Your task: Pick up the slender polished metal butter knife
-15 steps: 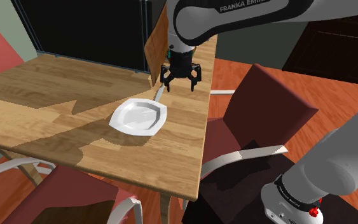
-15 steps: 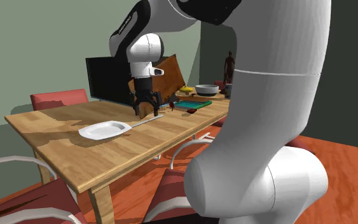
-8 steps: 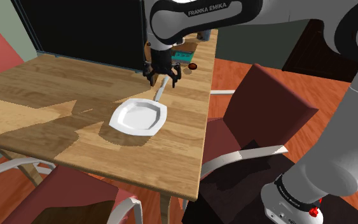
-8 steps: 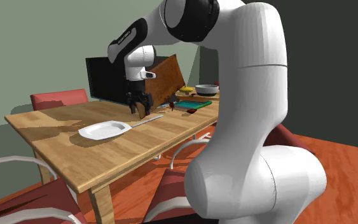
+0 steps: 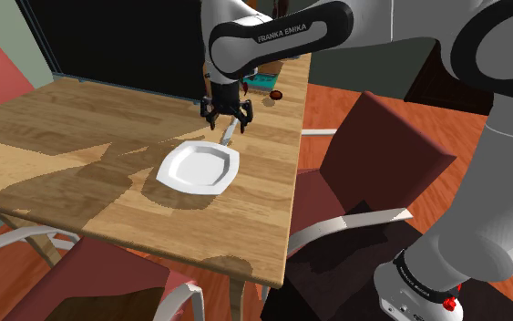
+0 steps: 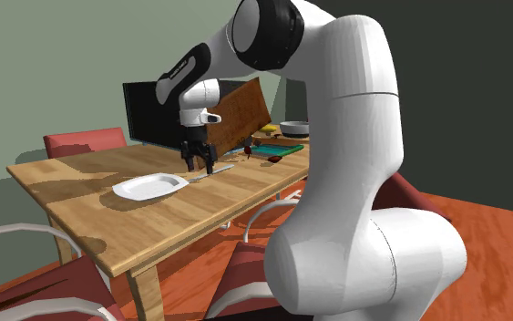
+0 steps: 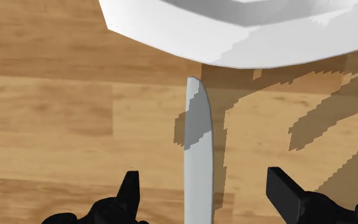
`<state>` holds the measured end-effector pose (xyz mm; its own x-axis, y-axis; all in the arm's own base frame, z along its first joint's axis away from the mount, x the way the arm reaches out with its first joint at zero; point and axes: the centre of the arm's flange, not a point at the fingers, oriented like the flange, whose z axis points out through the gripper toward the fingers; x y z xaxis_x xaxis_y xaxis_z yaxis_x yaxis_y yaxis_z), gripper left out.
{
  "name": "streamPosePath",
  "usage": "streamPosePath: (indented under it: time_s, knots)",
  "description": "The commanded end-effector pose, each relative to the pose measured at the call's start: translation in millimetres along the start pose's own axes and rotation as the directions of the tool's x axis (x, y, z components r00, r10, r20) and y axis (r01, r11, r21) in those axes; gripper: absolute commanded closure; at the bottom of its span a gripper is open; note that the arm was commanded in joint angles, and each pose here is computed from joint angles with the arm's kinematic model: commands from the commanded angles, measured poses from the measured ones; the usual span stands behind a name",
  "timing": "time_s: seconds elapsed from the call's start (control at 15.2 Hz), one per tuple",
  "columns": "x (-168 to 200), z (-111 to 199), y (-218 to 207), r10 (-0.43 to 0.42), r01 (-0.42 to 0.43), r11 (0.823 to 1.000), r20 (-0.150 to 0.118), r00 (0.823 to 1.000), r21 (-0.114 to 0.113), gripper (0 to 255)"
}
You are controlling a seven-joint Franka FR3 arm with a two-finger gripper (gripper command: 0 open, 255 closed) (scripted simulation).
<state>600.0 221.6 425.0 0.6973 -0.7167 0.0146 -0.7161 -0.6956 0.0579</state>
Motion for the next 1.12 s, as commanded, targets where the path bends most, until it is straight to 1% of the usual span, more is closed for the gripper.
streamPosePath:
  time_s: [0.0,0.07,0.13,0.73,1.06]
  knots:
    - [-0.3,7.2,0.9,0.000,0.000,1.000,0.000,1.000,0.001,0]
    - [-0.2,7.3,0.9,0.000,0.000,1.000,0.000,1.000,0.001,0]
    - [-0.6,6.6,1.2,0.000,0.000,1.000,0.000,1.000,0.001,255]
    - [-0.2,7.3,0.9,0.000,0.000,1.000,0.000,1.000,0.001,255]
    - [0.2,-19.1,2.4,0.000,0.000,1.000,0.000,1.000,0.001,255]
